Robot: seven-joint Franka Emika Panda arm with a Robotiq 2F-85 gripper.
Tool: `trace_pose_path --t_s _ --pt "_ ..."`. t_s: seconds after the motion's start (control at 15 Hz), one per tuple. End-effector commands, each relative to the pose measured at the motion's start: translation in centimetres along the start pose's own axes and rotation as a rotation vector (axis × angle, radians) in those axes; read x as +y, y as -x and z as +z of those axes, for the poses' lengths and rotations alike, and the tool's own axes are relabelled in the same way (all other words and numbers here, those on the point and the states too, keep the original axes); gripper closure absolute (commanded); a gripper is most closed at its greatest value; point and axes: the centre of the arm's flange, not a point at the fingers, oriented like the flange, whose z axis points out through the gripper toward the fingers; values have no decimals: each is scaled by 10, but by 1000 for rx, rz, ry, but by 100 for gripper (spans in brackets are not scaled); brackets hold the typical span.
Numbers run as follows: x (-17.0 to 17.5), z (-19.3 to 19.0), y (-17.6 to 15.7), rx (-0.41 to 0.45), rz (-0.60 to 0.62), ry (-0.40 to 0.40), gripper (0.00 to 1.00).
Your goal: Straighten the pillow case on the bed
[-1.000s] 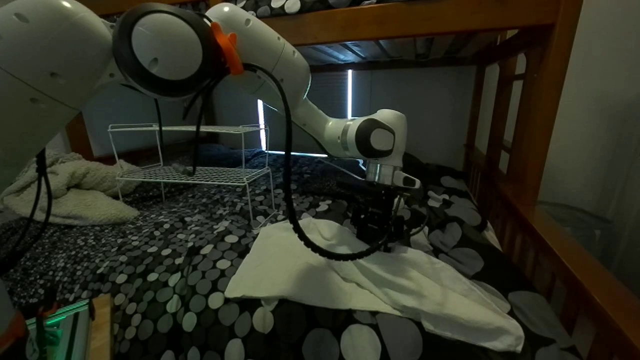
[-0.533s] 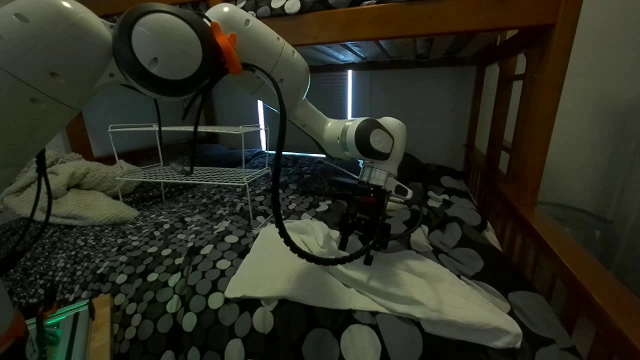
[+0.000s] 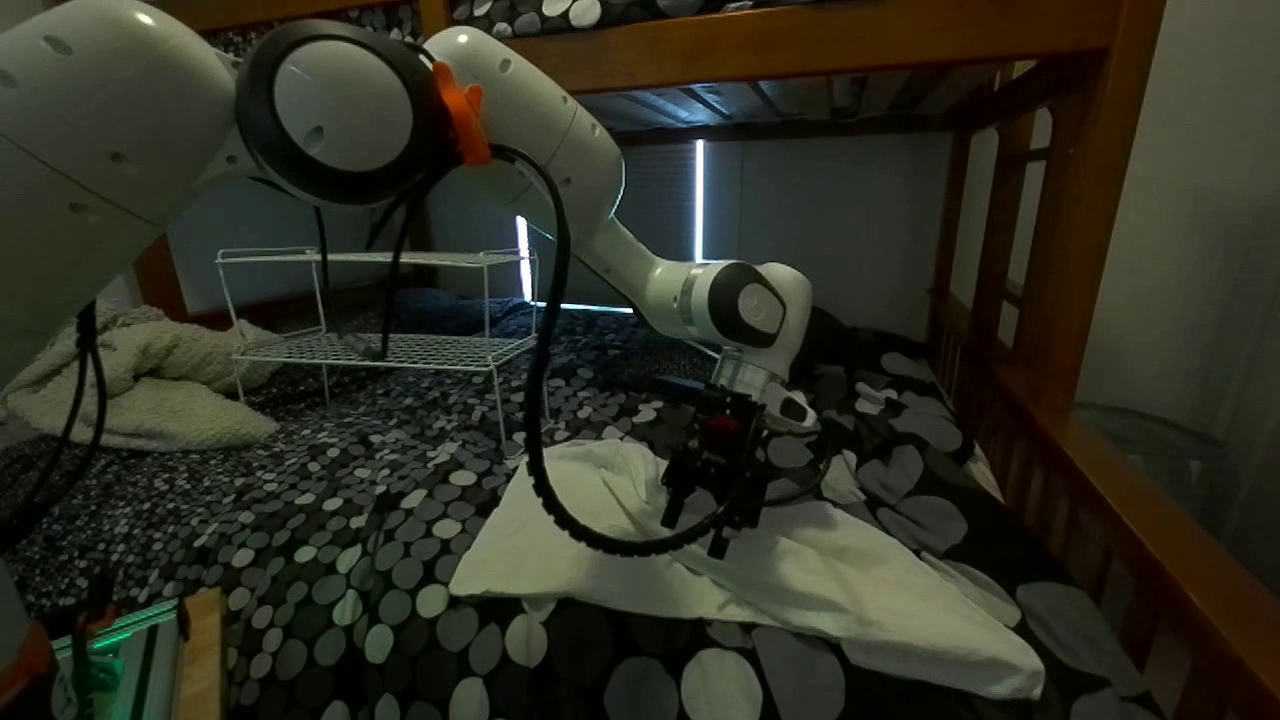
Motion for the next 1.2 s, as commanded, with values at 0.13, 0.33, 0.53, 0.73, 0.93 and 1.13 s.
trace_pose_path --t_s 0.13,0.33,0.53,0.73,0.93,1.13 --pt "6 7 8 -17 58 -26 0" --pt "18 -37 14 50 70 -56 0" --pt "31 -83 15 117 126 -70 0" --pt "26 -103 -5 190 205 -118 0" --pt "11 -93 -30 245 360 -158 0" --pt "-2 -66 -57 299 512 -134 0"
